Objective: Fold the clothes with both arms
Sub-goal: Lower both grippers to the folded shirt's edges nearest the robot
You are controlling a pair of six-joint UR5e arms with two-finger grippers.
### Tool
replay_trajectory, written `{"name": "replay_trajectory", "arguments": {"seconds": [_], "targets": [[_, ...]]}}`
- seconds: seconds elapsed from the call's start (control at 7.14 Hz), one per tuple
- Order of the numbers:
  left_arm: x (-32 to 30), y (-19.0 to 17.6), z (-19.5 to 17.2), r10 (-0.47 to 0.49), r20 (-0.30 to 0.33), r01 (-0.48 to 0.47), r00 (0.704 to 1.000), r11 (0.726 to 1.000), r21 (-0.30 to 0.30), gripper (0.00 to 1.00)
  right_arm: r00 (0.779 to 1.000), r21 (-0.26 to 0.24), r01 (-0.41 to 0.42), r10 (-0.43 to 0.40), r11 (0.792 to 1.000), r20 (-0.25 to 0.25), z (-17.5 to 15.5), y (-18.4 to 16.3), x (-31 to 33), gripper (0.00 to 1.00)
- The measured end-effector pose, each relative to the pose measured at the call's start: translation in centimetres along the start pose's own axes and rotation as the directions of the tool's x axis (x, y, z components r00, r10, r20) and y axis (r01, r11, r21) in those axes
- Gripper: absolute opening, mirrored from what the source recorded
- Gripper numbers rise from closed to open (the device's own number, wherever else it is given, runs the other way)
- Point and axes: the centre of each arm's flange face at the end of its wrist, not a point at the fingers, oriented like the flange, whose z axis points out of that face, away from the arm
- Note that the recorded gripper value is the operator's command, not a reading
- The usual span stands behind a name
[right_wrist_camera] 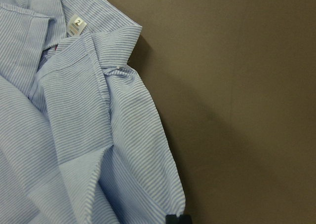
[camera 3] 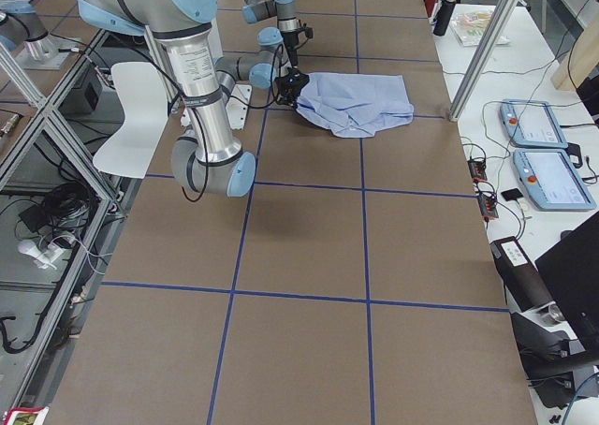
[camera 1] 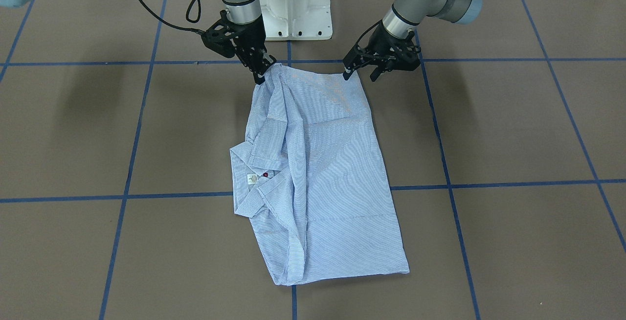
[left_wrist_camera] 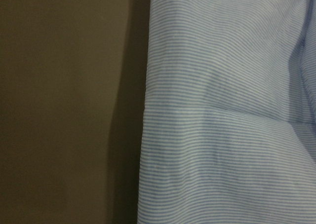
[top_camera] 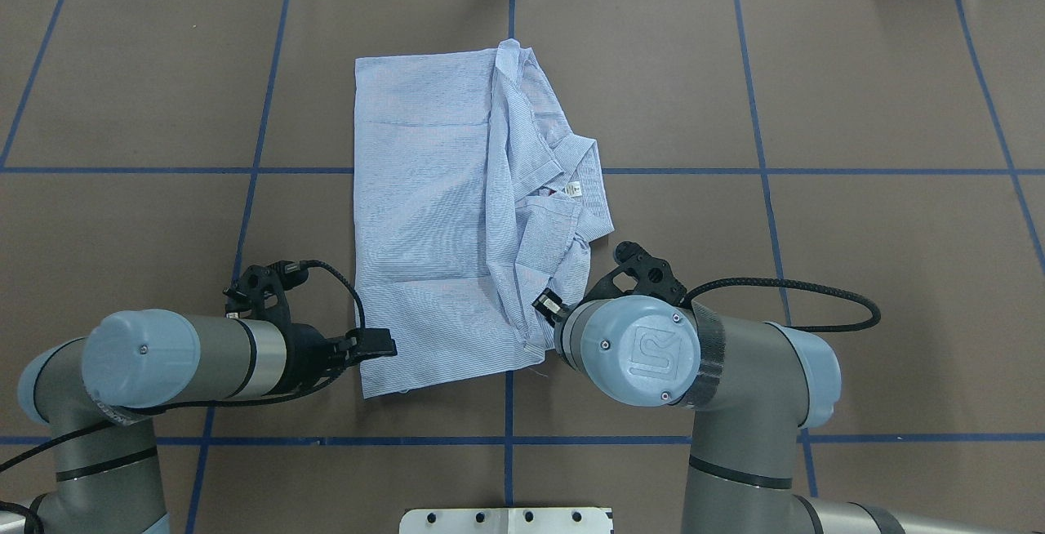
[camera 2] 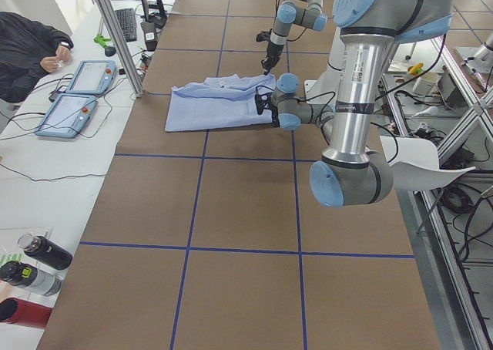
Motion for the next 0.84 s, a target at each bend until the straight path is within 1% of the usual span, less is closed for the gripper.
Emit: {"name": "replay_trajectory", "arguments": {"seconds": [0.14, 0.28, 0.56, 0.7, 0.84], "targets": [[-0.03, 0.95, 0.36, 0.004, 0.003, -0.004, 1.000, 1.000, -0.016, 0.89, 1.000, 0.000, 0.000, 0.000, 1.000, 0.002, -0.08, -0.06, 0.01, 0.00], [-0.06, 1.37, 0.53, 0.006, 0.005, -0.006, 1.000, 1.000, -0.022, 0.81, 1.000, 0.000, -0.001, 0.001, 1.000, 0.003, -0.19, -0.09, 0.01, 0.00], [-0.25, 1.75, 0.90, 0.010, 0.012, -0.010, 1.000, 1.000, -0.030, 0.58, 1.000, 0.000, -0.001, 0.001, 1.000, 0.005, -0.27, -0.13, 0.00, 0.00], [-0.25, 1.85, 1.02, 0.011, 0.013, -0.011, 1.000, 0.999, -0.033, 0.49, 1.000, -0.001, -0.001, 0.001, 1.000, 0.007, -0.36, -0.12, -0.03, 0.00], [-0.22, 1.89, 1.09, 0.011, 0.014, -0.011, 1.000, 0.999, -0.034, 0.30, 1.000, -0.002, -0.002, 0.002, 1.000, 0.009, -0.47, -0.15, -0.06, 0.00]]}}
